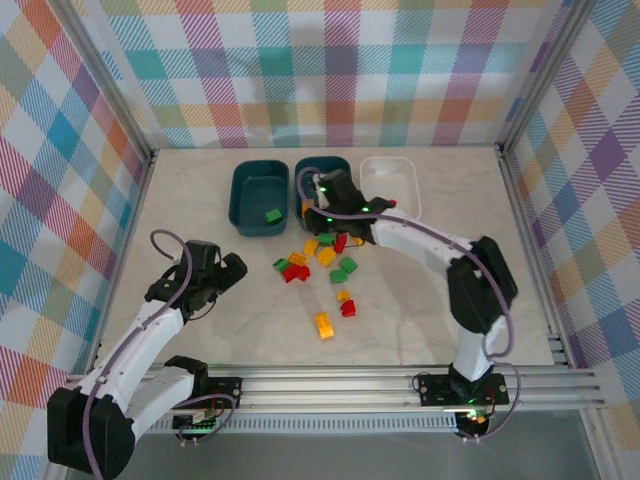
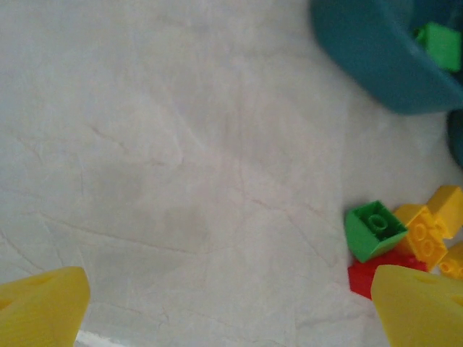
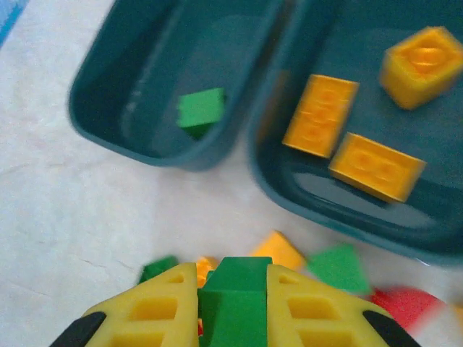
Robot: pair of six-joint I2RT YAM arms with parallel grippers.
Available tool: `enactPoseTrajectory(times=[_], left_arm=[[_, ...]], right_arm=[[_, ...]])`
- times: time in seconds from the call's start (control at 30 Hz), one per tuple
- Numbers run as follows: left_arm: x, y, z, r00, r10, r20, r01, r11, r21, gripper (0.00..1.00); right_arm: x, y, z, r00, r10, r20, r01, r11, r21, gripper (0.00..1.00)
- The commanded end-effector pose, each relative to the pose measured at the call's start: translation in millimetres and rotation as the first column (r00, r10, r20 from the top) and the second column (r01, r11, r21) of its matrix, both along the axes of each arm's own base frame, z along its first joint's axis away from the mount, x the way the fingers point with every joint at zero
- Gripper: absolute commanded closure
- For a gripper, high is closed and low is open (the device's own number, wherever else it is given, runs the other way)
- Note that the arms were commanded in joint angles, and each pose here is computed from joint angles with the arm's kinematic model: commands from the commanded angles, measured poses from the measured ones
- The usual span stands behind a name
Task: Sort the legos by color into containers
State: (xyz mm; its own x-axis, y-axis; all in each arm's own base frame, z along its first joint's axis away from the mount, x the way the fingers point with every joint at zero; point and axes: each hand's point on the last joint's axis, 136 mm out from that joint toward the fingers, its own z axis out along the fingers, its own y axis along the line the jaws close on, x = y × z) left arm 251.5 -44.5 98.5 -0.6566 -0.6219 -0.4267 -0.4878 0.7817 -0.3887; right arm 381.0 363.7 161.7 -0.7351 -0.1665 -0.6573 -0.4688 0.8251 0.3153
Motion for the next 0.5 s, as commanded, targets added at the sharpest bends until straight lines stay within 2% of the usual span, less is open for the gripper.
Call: enactPoseTrajectory(times=[0.0, 0.07, 0.27, 0.47], left_arm=[[-2, -15, -18, 0.999, -0.015, -0.049, 0.01, 0.995, -0.101, 0.0], [-5, -20, -25, 0.997, -0.035, -0.07, 0.026, 0.992, -0.126, 0.0], [-11, -16, -22, 0.997, -0.059, -0.055, 0.053, 0.994, -0.098, 0.0], [-13, -22, -20, 0.996, -0.085, -0.04, 0.079, 0.989, -0.123, 0.0]], right_arm=[[13, 46, -2, 0.998, 0.067, -0.011, -0.066, 0.995, 0.08, 0.8], [23, 62, -9, 0.996, 0.094, -0.004, -0.093, 0.993, 0.078, 0.8], [43, 80, -6, 0.992, 0.115, 0.056, -0.119, 0.99, 0.074, 0.8], [54, 92, -20, 0.992, 0.121, 0.038, -0.123, 0.99, 0.064, 0.8]])
